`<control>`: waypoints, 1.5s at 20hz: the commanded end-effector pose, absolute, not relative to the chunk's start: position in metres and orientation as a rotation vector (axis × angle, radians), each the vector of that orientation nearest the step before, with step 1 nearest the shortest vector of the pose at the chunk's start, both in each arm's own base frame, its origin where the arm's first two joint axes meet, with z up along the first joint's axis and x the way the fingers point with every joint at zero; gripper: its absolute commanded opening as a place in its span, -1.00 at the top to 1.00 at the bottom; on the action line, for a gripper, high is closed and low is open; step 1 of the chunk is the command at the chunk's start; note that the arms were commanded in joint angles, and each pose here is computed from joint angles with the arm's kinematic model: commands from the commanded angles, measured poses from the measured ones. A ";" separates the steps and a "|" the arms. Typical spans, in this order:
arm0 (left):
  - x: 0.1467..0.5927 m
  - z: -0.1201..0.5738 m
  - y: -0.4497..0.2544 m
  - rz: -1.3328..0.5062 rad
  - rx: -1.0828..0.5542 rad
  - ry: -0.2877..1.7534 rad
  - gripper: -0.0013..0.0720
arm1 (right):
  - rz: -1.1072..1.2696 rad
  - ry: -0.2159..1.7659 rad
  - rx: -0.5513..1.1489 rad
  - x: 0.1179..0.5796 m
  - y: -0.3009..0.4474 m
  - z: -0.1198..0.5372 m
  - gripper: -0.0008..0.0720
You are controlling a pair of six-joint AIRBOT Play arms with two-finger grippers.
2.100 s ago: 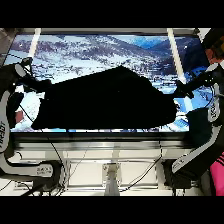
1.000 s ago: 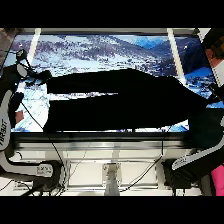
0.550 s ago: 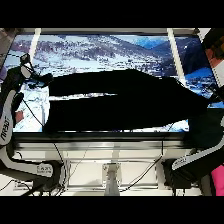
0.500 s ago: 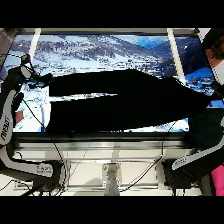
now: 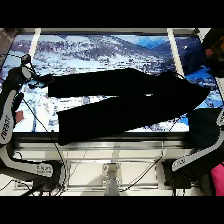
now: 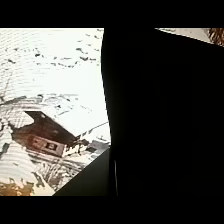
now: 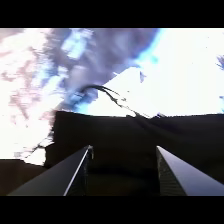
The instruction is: Fold the clothes and pants, and hang the long-sleeved shirts on hangers.
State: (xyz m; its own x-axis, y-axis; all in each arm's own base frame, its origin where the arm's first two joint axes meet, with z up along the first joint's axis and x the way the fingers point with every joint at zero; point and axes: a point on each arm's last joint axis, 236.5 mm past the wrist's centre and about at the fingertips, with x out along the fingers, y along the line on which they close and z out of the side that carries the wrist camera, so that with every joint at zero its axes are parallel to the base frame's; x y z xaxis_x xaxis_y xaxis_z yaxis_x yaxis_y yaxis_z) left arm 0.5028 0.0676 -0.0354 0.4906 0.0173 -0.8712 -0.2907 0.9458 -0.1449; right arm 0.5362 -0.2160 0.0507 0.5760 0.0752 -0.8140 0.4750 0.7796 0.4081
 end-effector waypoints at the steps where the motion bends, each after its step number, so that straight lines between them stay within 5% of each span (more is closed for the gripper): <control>1: 0.503 -0.036 0.068 0.190 -0.290 1.045 0.95 | -0.028 0.894 0.592 0.570 -0.160 0.056 -0.21; 6: 0.503 -0.036 0.067 0.189 -0.290 1.045 0.95 | 0.150 1.082 0.516 0.574 -0.079 -0.009 -0.60; 11: 0.503 -0.036 0.067 0.189 -0.289 1.045 0.95 | 0.074 1.192 0.333 0.571 -0.063 -0.049 -0.63; 20: 0.503 -0.036 0.066 0.188 -0.293 1.045 0.95 | -0.178 1.146 0.473 0.588 -0.067 -0.057 -0.61; 24: 0.503 -0.036 0.066 0.188 -0.292 1.045 0.95 | -0.201 1.166 0.484 0.584 -0.069 -0.063 -0.43; 28: 0.503 -0.036 0.066 0.188 -0.292 1.046 0.95 | -0.203 1.167 0.486 0.584 -0.069 -0.064 0.49; 30: 0.503 -0.037 0.067 0.188 -0.293 1.047 0.95 | -0.203 1.167 0.487 0.584 -0.069 -0.064 0.51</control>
